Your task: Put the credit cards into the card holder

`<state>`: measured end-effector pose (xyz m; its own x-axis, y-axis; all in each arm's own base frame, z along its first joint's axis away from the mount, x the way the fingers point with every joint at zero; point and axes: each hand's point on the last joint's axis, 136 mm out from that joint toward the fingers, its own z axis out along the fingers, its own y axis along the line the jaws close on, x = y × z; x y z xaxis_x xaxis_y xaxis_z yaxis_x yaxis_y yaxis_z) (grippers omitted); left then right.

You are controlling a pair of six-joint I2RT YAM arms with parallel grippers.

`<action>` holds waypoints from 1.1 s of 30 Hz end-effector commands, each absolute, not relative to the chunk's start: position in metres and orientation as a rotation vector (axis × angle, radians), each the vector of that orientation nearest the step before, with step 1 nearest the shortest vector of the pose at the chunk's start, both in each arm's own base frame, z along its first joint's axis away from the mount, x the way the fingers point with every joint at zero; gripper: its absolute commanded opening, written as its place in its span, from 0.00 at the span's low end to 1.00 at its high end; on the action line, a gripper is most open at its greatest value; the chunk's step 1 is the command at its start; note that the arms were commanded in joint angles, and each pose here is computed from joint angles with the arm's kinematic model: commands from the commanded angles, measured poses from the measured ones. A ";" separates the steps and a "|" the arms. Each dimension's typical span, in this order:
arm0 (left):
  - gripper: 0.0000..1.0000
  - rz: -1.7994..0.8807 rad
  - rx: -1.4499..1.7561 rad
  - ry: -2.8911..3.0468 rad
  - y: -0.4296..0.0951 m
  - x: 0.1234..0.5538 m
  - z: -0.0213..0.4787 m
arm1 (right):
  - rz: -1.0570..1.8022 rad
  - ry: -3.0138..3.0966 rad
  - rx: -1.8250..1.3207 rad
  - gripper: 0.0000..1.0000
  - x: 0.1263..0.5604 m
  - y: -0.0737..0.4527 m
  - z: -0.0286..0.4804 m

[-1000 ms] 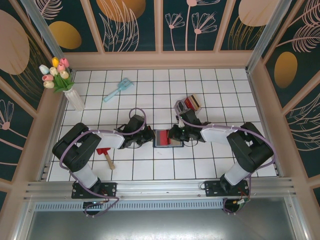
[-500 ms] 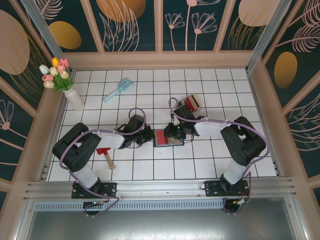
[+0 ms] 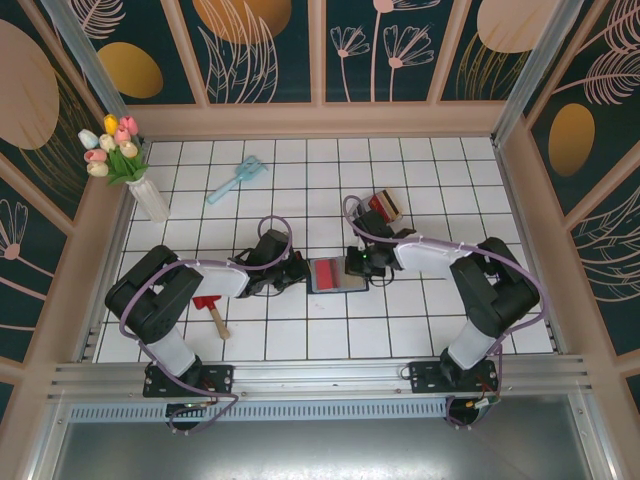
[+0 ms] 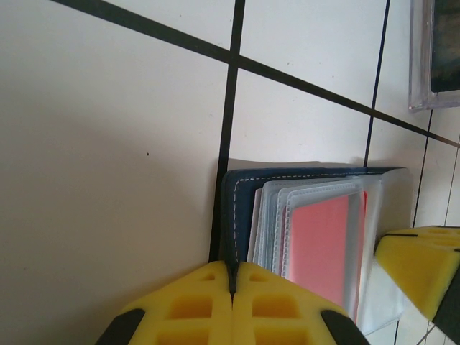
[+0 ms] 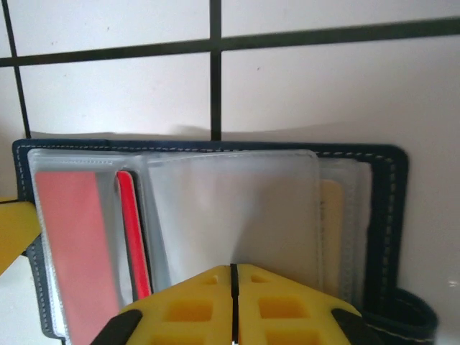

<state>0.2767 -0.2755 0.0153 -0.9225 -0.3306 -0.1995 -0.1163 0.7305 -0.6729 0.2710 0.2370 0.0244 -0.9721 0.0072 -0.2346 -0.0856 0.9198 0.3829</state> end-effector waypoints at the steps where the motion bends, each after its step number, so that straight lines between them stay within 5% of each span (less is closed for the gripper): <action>1: 0.00 -0.949 -0.352 2.681 -0.270 0.267 0.001 | 0.286 2.896 -0.042 0.04 0.271 0.199 0.013; 7: 0.00 -0.948 -0.356 2.679 -0.270 0.267 0.000 | 0.242 2.793 -0.037 0.11 0.288 0.201 0.043; 13: 0.00 -0.980 -0.325 2.659 -0.276 0.272 0.011 | 0.270 2.725 -0.004 0.31 0.297 0.205 0.067; 26: 0.00 -0.961 -0.302 2.660 -0.276 0.274 0.014 | 0.413 2.860 0.019 0.32 0.275 0.209 0.029; 33: 0.00 -0.942 -0.304 2.665 -0.274 0.273 0.013 | 0.197 2.934 0.055 0.24 0.261 0.181 0.000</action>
